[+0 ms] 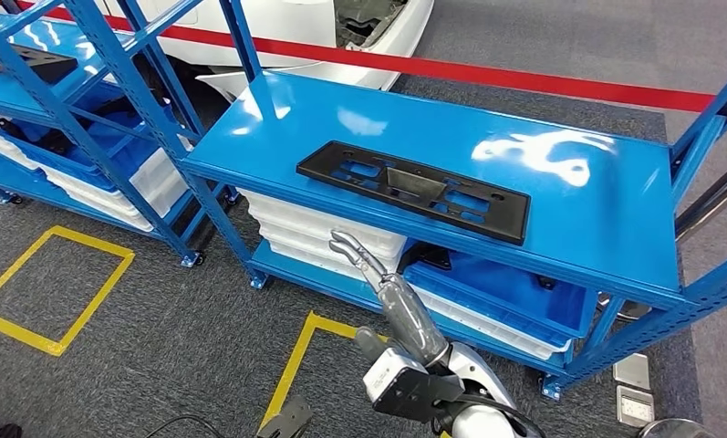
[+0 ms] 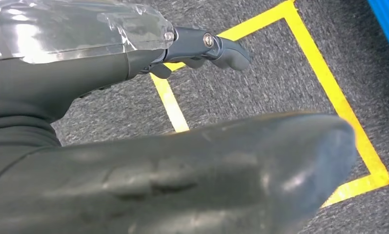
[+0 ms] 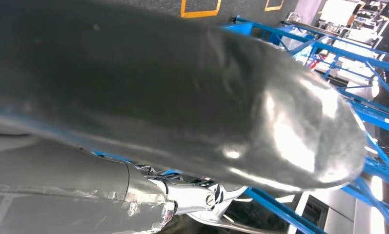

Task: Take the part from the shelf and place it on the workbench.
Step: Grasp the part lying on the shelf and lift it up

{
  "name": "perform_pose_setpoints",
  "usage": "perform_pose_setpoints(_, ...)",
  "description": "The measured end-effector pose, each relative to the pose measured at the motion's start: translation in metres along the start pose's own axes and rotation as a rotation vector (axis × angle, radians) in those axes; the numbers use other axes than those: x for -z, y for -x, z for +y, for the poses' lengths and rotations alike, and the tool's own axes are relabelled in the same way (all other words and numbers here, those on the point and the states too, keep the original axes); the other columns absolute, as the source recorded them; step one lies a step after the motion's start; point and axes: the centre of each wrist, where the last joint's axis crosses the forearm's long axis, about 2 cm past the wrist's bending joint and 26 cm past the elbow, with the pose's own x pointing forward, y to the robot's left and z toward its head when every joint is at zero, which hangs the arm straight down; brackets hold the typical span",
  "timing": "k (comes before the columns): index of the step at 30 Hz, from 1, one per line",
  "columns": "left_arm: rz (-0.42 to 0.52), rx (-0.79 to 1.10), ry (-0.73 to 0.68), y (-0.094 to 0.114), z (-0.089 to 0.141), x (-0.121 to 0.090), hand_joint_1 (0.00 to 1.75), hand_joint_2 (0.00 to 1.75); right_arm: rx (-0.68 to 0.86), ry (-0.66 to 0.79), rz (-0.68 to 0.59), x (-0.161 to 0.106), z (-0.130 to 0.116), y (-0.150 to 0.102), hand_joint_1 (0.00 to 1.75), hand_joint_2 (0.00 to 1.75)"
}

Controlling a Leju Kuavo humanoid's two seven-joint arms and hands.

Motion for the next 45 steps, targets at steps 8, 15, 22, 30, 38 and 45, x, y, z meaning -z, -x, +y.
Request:
perform_pose_setpoints(8,-0.002,0.0,0.001,-0.0014,0.0004,0.0012,0.0,0.0,-0.003,0.0,0.0,0.0001,-0.0002,-0.0001,0.0,0.0)
perform_pose_setpoints(15,0.0,-0.005,0.012,-0.003,0.0008,0.0025,0.0,0.0,-0.005,0.002,0.004,-0.0012,-0.001,0.0005,0.0,0.0)
perform_pose_setpoints(22,0.0,-0.004,0.012,-0.0043,0.0012,0.0037,0.0,0.0,-0.007,0.002,0.003,-0.0013,-0.0017,0.0005,0.0,0.0)
perform_pose_setpoints(30,0.001,-0.004,0.011,-0.0042,0.0012,0.0036,0.0,0.0,-0.009,0.002,0.004,-0.0012,-0.0017,0.0003,0.0,0.0)
perform_pose_setpoints(38,0.004,-0.005,0.009,-0.0042,0.0013,0.0036,0.0,0.0,-0.017,0.005,0.006,-0.001,-0.0022,0.0002,0.0,0.0)
perform_pose_setpoints(45,0.003,-0.005,0.005,-0.0049,0.0017,0.0043,0.0,0.0,-0.04,0.015,0.016,-0.0014,-0.0033,0.0005,0.0,0.0)
